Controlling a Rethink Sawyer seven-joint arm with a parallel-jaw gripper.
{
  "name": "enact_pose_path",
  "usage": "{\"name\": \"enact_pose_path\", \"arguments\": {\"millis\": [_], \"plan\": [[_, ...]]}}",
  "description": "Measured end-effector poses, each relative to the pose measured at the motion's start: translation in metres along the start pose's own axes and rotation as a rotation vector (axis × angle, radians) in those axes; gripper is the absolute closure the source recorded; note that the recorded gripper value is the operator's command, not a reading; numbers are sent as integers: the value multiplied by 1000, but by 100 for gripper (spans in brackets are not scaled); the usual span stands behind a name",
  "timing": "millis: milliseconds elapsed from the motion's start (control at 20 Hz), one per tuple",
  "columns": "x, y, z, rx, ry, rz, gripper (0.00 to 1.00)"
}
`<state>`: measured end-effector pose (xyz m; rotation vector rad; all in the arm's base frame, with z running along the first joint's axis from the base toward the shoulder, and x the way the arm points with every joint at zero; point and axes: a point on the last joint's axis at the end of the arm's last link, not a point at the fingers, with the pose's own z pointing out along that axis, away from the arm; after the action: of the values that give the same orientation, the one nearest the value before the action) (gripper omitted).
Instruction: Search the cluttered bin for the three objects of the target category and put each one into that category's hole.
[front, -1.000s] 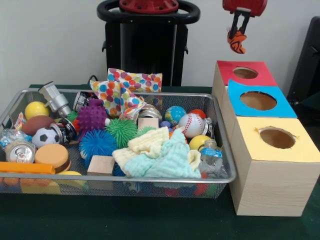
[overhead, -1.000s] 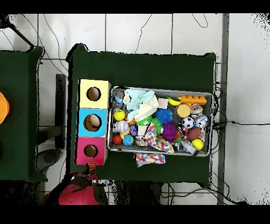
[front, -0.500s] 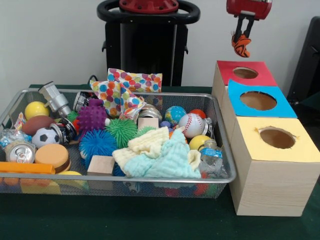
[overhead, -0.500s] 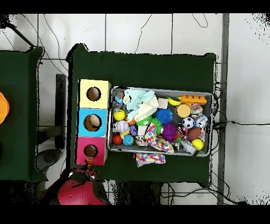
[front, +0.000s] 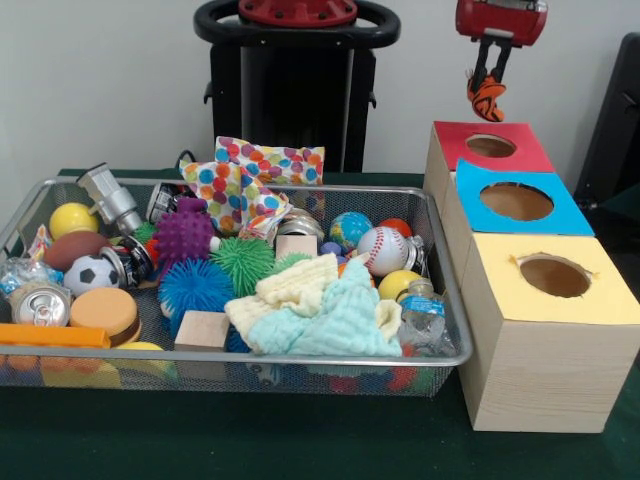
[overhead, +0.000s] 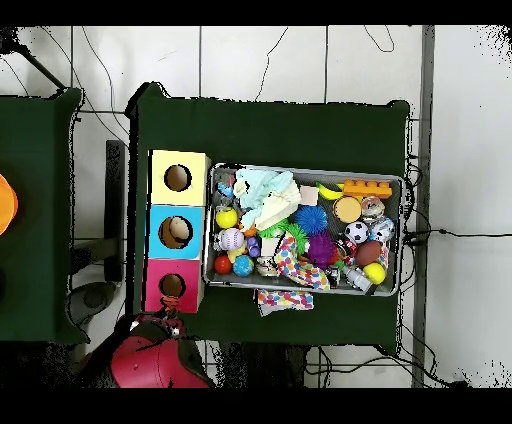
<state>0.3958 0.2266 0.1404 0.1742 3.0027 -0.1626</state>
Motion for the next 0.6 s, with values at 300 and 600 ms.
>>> {"name": "enact_pose_path", "arguments": {"millis": [300, 600], "plan": [[-2, -3, 2, 0, -2, 7, 100], [-2, -3, 2, -1, -2, 8, 100]]}}
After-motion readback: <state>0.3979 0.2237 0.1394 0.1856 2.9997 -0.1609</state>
